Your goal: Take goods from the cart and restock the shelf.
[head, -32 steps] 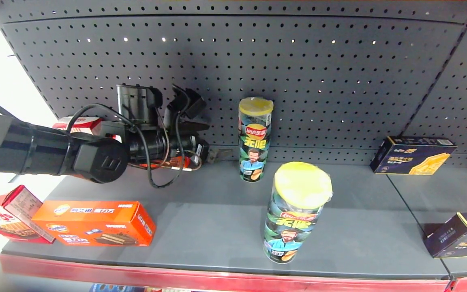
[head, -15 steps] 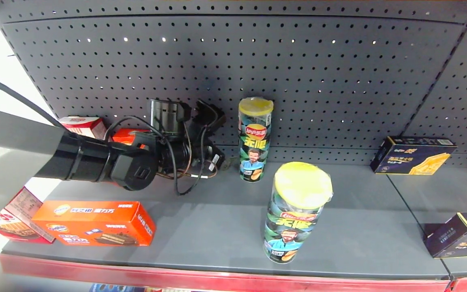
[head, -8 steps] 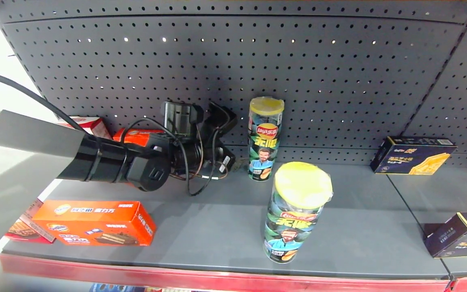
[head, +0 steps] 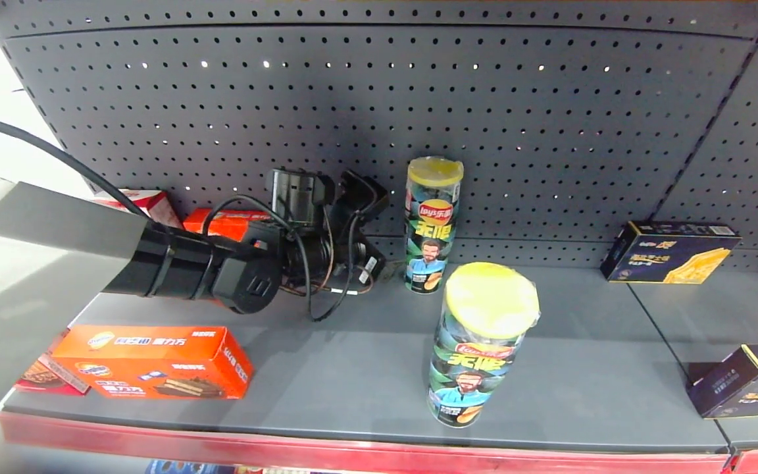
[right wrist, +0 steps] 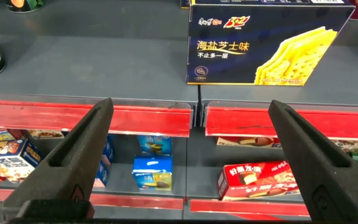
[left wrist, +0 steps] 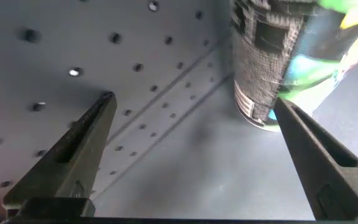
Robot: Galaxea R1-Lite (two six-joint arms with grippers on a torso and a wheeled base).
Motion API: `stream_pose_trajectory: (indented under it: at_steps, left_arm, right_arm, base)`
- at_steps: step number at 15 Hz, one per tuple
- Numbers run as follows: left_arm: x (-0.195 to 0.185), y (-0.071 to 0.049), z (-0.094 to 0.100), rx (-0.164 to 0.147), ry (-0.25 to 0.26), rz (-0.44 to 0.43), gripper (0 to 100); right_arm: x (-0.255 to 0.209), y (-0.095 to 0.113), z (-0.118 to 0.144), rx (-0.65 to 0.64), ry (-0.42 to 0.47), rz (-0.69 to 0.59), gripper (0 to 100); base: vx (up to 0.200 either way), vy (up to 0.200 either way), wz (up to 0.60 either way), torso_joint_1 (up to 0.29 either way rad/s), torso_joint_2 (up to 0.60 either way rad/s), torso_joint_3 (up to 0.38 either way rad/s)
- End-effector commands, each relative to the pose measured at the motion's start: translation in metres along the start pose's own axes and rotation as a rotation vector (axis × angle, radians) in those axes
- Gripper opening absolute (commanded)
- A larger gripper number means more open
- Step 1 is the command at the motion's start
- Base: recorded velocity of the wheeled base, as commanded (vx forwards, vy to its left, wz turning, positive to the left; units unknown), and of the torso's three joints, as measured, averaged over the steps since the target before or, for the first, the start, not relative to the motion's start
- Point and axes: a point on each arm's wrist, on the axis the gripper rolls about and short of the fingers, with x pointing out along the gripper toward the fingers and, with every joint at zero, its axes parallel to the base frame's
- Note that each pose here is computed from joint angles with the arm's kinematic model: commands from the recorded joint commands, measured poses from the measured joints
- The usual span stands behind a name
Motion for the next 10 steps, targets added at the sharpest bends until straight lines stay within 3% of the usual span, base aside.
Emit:
stream_pose_trajectory:
  at_steps: [1,3,5,8,10]
  left_arm:
    - [-0.022,0.008,0.010,-0.003,-0.026,0.037,100]
    - [-0.054,0.013,0.024,-0.015,-0.066,0.066,100]
    - [-0.107,0.012,0.049,-0.103,-0.177,0.141,100]
    - [-0.180,-0.002,0.054,-0.148,-0.248,0.160,100]
    - [-0.227,-0.013,0.038,-0.159,-0.263,0.177,100]
  right_arm:
    - [0.000,0.000,0.000,-0.001,-0.001,-0.001,100]
    - [0.000,0.000,0.000,-0.001,-0.001,-0.001,100]
    - [0.000,0.000,0.000,-0.001,-0.001,-0.001,100]
    - [0.000,0.000,0.000,-0.001,-0.001,-0.001,100]
    - [0.000,0.000,0.000,-0.001,-0.001,-0.001,100]
  base:
    - [0.000,0.000,0.00,0.000,0.00,0.000]
    - [0.000,0.000,0.00,0.000,0.00,0.000]
    - [0.000,0.000,0.00,0.000,0.00,0.000]
    - [0.000,0.000,0.00,0.000,0.00,0.000]
    - [0.000,0.000,0.00,0.000,0.00,0.000]
